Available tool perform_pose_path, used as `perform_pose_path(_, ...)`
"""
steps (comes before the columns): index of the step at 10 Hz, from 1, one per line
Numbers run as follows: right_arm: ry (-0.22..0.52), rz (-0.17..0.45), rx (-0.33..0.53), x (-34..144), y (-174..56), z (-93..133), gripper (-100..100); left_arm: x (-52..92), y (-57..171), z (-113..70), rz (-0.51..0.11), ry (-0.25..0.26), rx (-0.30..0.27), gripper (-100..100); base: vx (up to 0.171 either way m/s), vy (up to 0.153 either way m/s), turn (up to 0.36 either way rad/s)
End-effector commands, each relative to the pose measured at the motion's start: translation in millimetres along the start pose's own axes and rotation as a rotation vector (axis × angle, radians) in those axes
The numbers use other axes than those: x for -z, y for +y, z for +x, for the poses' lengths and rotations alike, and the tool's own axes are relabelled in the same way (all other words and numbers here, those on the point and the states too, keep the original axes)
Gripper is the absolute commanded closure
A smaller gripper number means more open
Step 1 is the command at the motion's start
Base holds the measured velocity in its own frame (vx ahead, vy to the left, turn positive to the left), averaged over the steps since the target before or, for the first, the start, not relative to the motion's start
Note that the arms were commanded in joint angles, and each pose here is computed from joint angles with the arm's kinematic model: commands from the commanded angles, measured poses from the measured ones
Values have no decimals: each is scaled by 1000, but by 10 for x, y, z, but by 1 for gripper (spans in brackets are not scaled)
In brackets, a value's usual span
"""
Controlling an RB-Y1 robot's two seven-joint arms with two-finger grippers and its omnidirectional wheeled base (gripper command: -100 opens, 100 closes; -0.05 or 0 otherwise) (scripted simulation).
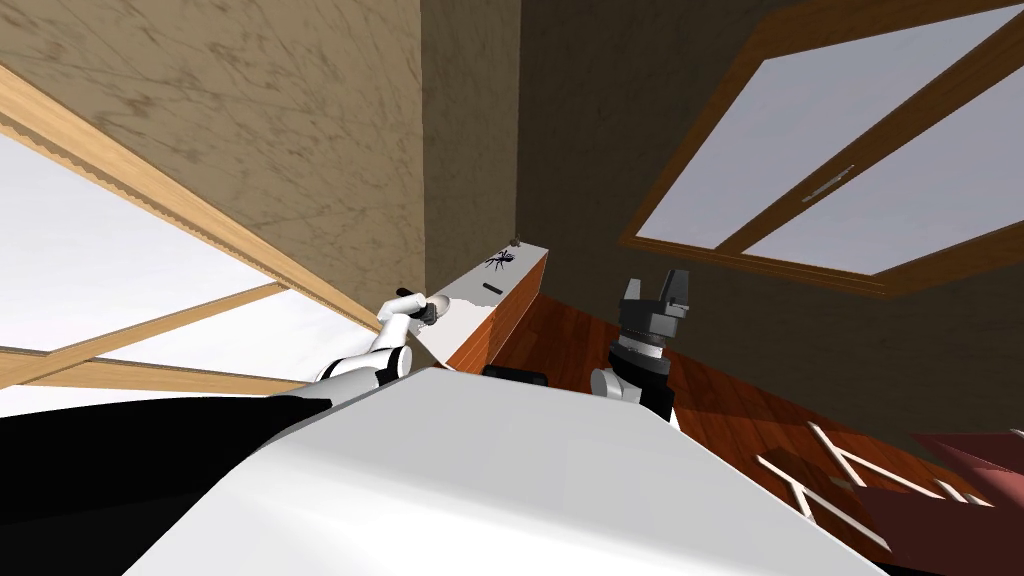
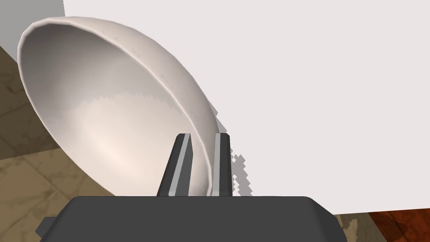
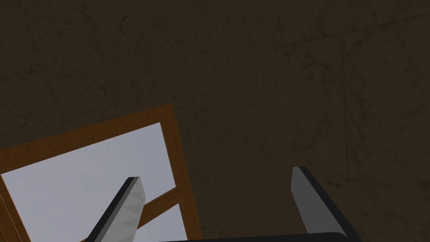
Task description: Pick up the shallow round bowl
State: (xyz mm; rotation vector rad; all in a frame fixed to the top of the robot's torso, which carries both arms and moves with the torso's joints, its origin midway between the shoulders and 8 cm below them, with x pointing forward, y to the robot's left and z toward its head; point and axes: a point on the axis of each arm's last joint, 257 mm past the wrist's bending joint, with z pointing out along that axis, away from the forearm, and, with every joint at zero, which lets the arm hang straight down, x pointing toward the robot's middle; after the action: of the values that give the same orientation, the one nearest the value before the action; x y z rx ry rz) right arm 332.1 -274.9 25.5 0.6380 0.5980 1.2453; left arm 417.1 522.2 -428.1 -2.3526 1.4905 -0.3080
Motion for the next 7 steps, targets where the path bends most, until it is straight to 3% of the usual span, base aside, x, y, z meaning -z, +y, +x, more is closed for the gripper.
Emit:
perform_pose_path(1, 0, 0, 0, 0, 0, 0, 0, 0, 0, 0, 0, 0, 0, 100, 0, 0, 0)
perform_pose_path(3, 0, 0, 0, 0, 0, 0, 0, -1, 2, -1, -1, 0, 1, 100, 0, 0, 0)
perform_pose_path(4, 0, 0, 0, 0, 0, 0, 0, -1, 2, -1, -1, 0, 1, 0, 0, 0, 0)
perform_pose_path(5, 0, 0, 0, 0, 0, 0, 0, 89, -78, -50, -1, 0, -1, 100, -31, -27, -5)
perform_pose_path(7, 0, 0, 0, 0, 0, 0, 0, 110, -92, -52, 2, 0, -1, 100, -27, -31, 6)
